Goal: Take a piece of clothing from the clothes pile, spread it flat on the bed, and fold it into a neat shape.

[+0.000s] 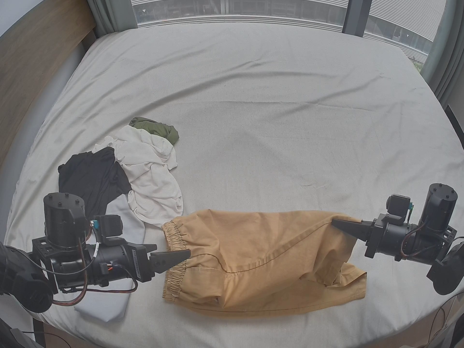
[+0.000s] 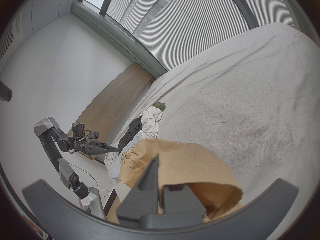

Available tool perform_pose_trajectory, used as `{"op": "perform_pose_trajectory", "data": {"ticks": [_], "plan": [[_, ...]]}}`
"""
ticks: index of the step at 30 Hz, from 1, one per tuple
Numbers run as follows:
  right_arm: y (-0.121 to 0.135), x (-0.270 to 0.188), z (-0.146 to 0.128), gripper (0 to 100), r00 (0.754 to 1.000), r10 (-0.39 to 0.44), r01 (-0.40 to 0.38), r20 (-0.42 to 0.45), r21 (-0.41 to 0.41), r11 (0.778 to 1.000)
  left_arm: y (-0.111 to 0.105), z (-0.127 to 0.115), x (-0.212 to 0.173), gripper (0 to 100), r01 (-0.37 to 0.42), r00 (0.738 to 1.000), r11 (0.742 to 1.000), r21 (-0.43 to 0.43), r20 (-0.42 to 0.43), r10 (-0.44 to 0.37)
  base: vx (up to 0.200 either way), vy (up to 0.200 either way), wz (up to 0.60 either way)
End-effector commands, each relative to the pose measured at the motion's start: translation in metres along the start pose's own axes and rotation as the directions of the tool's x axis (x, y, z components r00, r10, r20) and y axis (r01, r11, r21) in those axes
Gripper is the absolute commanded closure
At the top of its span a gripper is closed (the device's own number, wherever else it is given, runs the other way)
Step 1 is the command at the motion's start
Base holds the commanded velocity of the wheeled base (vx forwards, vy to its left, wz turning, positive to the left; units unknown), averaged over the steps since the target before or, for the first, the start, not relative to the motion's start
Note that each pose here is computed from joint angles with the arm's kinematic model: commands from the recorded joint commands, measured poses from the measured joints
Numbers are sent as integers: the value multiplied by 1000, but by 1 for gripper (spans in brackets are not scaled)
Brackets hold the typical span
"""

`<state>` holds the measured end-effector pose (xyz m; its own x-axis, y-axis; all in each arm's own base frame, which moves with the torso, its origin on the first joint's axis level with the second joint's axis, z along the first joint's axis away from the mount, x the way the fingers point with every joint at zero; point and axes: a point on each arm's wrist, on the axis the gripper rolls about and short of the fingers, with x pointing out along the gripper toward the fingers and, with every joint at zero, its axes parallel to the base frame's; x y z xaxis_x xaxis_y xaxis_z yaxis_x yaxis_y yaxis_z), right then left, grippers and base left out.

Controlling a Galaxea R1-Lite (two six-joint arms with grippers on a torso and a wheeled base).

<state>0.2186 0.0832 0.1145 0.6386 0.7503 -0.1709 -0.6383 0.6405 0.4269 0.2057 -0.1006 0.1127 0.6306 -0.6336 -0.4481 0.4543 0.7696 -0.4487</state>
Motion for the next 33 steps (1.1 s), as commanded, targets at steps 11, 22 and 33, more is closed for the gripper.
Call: {"op": "perform_pose_trajectory", "data": {"ticks": [11, 22, 33], "plan": [[0, 0, 0, 100, 1000, -1, 1, 0, -1, 1000, 12, -17, 31, 0, -3, 999, 1000, -13, -49, 2, 0, 0, 0], [-1, 0, 0, 100, 1000, -3, 3, 2, -1, 1000, 9, -22, 49, 0, 30, 999, 997, -74, -31, -32, 0, 0, 0], [-1, -1, 0, 100, 1000, -5, 5, 1, 0, 1000, 1, -27, 56, 0, 62, 997, 994, -91, -47, -66, 0, 0, 0]]}}
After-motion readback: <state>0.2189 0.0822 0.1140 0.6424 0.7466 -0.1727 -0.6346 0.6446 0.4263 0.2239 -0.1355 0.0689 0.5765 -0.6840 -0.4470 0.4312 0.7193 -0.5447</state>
